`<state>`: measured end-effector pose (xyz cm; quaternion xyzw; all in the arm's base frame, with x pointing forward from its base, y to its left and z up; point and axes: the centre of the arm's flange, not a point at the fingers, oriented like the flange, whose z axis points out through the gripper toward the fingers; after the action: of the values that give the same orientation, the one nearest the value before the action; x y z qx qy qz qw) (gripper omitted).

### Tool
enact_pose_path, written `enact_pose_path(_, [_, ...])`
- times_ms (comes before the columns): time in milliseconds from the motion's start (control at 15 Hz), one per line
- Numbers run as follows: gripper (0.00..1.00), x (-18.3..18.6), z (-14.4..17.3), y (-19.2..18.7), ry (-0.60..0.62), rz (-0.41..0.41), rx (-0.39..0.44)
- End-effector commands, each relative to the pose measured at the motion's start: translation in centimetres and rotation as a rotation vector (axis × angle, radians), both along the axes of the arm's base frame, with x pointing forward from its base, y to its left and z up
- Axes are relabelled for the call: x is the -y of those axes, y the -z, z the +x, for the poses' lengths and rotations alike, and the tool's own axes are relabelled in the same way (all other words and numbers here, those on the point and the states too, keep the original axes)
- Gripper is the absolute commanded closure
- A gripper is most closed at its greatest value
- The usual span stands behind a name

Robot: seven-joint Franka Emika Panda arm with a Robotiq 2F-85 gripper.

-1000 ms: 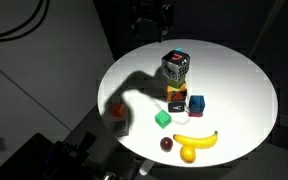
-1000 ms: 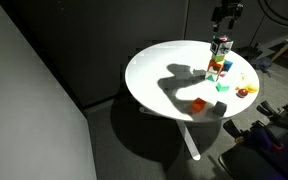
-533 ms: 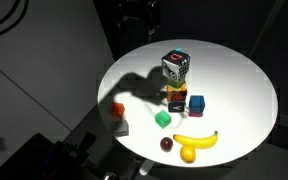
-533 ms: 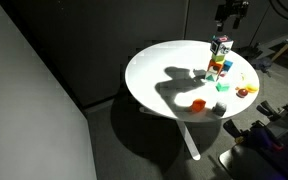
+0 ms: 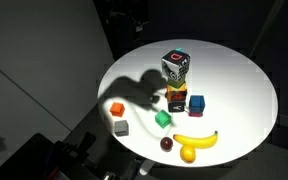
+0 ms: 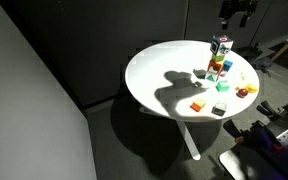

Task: Add the black and white toy to the stack

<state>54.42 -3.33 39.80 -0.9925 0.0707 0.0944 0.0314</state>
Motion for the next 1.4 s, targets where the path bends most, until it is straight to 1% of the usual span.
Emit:
enact_pose_path(0, [0.0,-0.5,-2.6,-1.6,0.04,-0.019,0.032])
enact_pose_path(200, [0.0,-0.5,-3.4,-2.4,0.054,-0.02,0.054])
enact_pose_path(733, [0.0,-0.6,-5.0,-4.8,0.059,-0.03,0.148])
enact_pose_path(1067, [0.0,-0.6,-5.6,-5.5,0.061,-0.051,0.219])
enact_pose_path(1333, [0.0,-0.6,-5.8,-5.6,0.052,-0.061,0.249])
